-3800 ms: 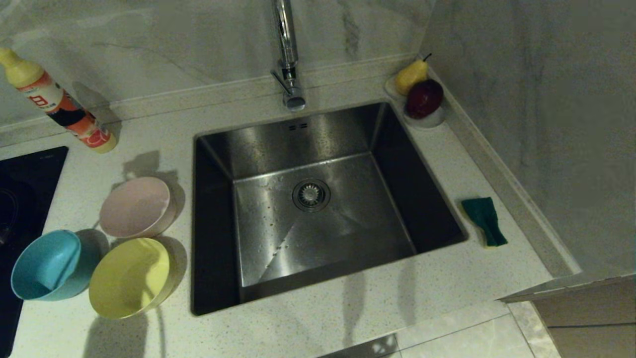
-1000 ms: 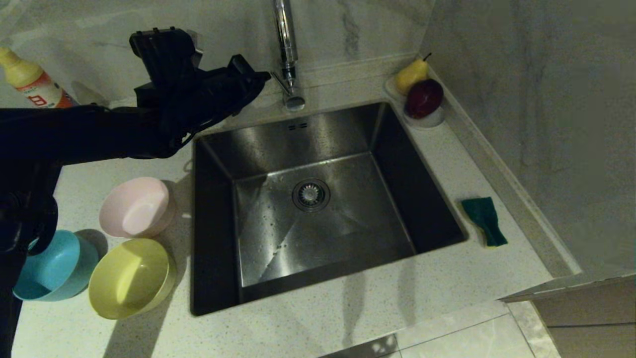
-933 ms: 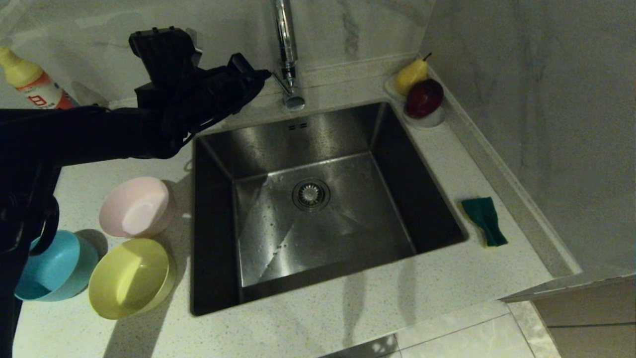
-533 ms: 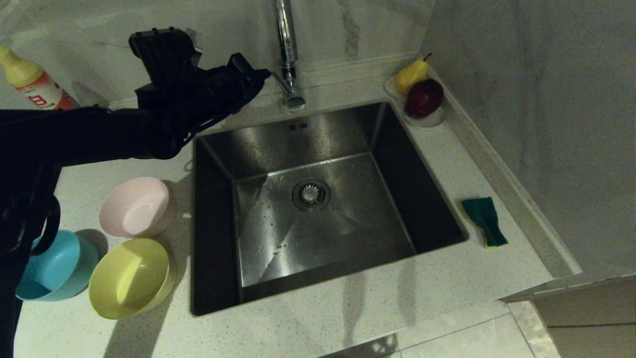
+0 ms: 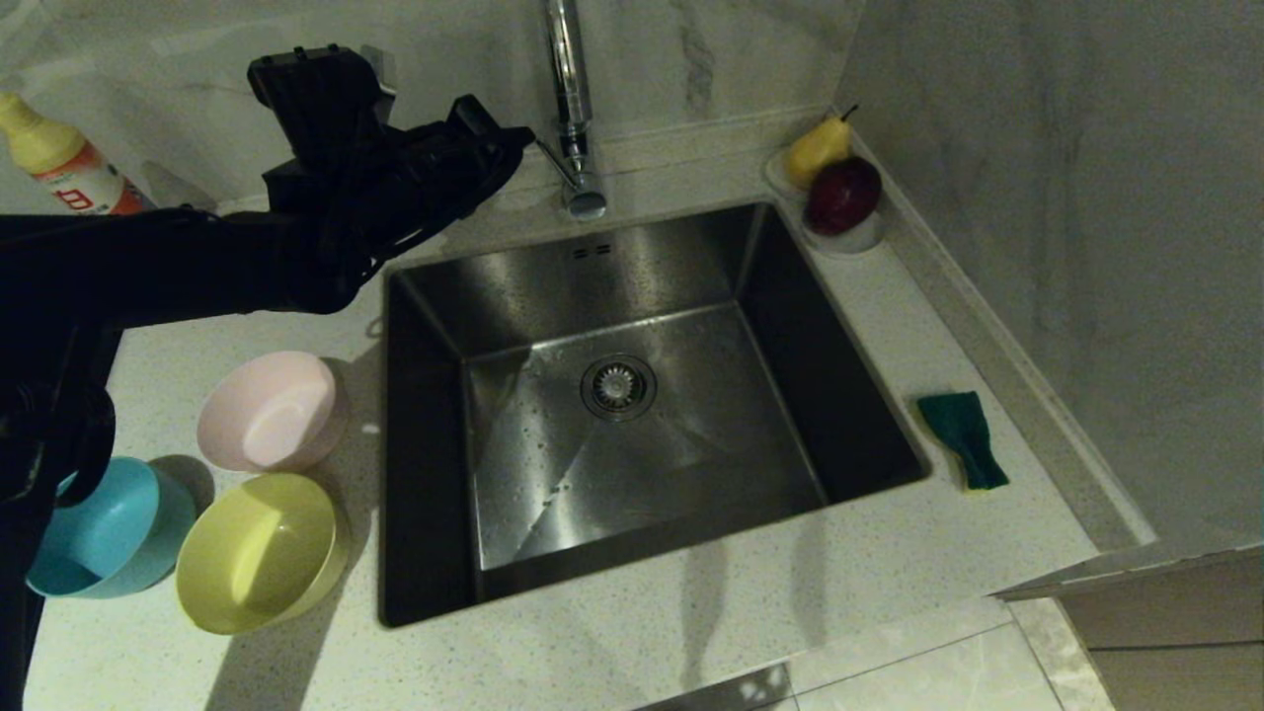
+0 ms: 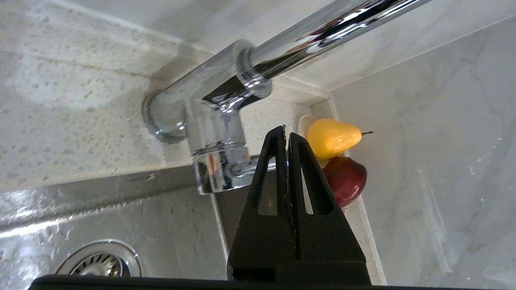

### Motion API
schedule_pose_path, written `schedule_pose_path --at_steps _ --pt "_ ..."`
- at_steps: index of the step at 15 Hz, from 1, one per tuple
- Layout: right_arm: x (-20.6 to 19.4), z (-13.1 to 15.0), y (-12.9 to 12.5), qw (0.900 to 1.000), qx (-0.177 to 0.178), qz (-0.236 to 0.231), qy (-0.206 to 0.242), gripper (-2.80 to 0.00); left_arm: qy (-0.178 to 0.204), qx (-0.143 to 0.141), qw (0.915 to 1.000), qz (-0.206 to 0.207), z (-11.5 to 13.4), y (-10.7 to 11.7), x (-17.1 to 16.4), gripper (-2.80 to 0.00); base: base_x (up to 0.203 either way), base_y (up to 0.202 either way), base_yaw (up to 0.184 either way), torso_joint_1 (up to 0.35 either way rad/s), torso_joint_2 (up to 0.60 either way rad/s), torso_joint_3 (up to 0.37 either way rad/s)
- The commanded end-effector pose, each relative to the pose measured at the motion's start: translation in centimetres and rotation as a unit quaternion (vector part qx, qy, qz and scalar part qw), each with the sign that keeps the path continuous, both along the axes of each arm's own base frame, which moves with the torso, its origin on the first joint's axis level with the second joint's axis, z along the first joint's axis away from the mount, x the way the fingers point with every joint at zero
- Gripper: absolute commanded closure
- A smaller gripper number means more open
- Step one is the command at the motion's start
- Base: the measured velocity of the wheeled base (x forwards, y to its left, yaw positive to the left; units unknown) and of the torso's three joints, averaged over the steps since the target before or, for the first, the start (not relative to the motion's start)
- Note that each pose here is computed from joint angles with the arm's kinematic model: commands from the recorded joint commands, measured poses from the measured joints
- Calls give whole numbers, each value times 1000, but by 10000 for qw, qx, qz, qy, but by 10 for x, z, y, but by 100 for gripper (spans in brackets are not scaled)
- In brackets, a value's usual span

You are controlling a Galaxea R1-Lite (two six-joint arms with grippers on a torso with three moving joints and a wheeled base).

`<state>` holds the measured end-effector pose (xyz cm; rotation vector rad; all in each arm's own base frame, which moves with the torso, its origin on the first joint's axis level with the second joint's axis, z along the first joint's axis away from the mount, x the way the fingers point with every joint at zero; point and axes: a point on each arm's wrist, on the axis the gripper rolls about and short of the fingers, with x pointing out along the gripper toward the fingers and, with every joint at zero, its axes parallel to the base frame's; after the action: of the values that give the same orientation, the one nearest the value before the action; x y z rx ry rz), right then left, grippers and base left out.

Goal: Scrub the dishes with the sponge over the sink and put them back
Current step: Turn on the faucet

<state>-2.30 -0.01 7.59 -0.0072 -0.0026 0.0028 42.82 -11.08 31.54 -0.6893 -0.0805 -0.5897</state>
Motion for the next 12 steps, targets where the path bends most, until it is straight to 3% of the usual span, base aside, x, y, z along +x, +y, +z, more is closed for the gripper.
schedule_pose_path --at_steps 1,4,12 --pt "0 0 0 10000 -2 9 5 0 -44 -28 10000 -13 3 0 -2 0 0 0 0 0 0 0" --pt "0 0 0 10000 -2 2 -3 0 -114 -47 9999 -60 10 -3 -8 0 0 0 0 0 0 0" --pt "0 0 0 10000 -2 2 -3 0 31 37 10000 21 -6 -19 -1 0 0 0 0 0 0 0"
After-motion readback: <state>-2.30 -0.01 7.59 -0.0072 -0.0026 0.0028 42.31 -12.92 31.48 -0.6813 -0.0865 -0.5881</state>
